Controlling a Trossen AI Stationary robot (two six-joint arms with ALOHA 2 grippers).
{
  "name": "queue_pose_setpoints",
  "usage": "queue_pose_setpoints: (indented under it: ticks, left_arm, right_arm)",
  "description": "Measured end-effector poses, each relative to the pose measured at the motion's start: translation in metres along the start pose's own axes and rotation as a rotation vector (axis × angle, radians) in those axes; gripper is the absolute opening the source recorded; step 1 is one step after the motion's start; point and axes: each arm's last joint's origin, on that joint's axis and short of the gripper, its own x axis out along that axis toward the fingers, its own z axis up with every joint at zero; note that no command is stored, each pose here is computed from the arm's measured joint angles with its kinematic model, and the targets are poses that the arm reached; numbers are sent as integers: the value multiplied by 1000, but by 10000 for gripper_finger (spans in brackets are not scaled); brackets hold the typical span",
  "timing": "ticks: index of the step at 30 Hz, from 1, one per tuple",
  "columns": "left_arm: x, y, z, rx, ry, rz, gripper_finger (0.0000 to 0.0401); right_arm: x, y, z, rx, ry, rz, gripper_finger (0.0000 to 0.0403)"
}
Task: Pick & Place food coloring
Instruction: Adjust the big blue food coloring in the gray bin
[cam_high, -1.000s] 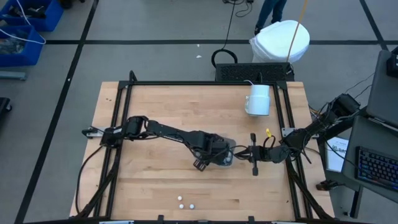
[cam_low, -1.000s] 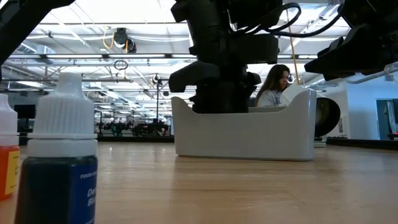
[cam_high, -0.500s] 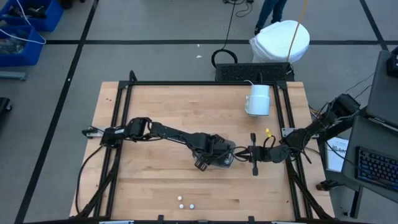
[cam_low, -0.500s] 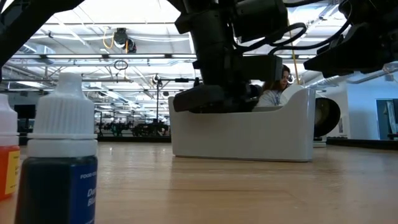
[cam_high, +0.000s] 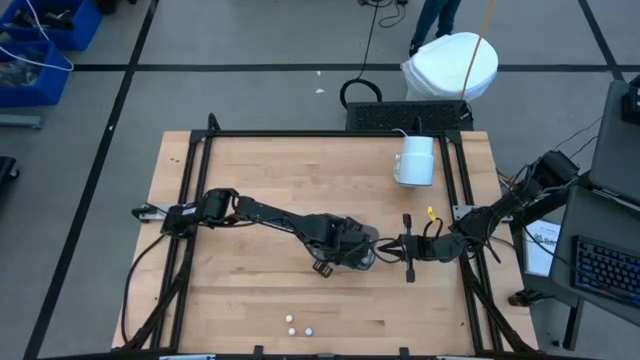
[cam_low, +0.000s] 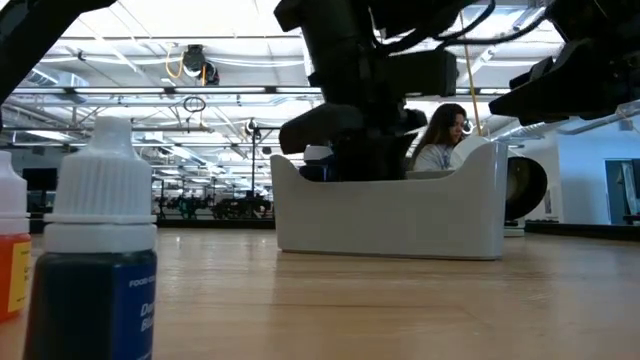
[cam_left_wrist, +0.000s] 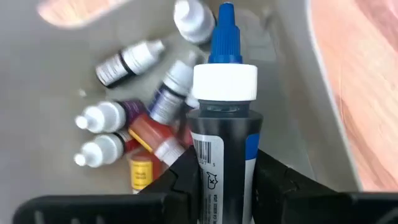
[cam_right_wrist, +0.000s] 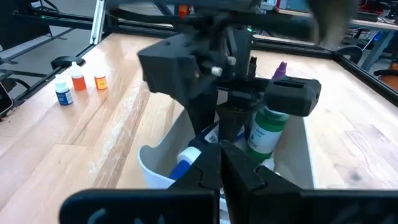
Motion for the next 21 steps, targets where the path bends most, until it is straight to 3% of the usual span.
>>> queue_pose_setpoints:
  ticks: [7, 13, 19, 21]
  left_arm:
    - [-33, -1, 14, -9, -84, 121, 106]
    - [-94, -5, 29, -32, -256, 210, 107]
    - [-158, -11, 28, -18, -517, 39, 98]
    - [-166, -15, 24, -8, -588, -18, 94]
  right_arm:
    - [0, 0, 0, -1, 4, 0, 0]
    - [0, 0, 0, 0, 3, 1, 0]
    - [0, 0, 0, 6, 3, 3, 0]
    - [0, 0, 0, 18, -4, 4, 0]
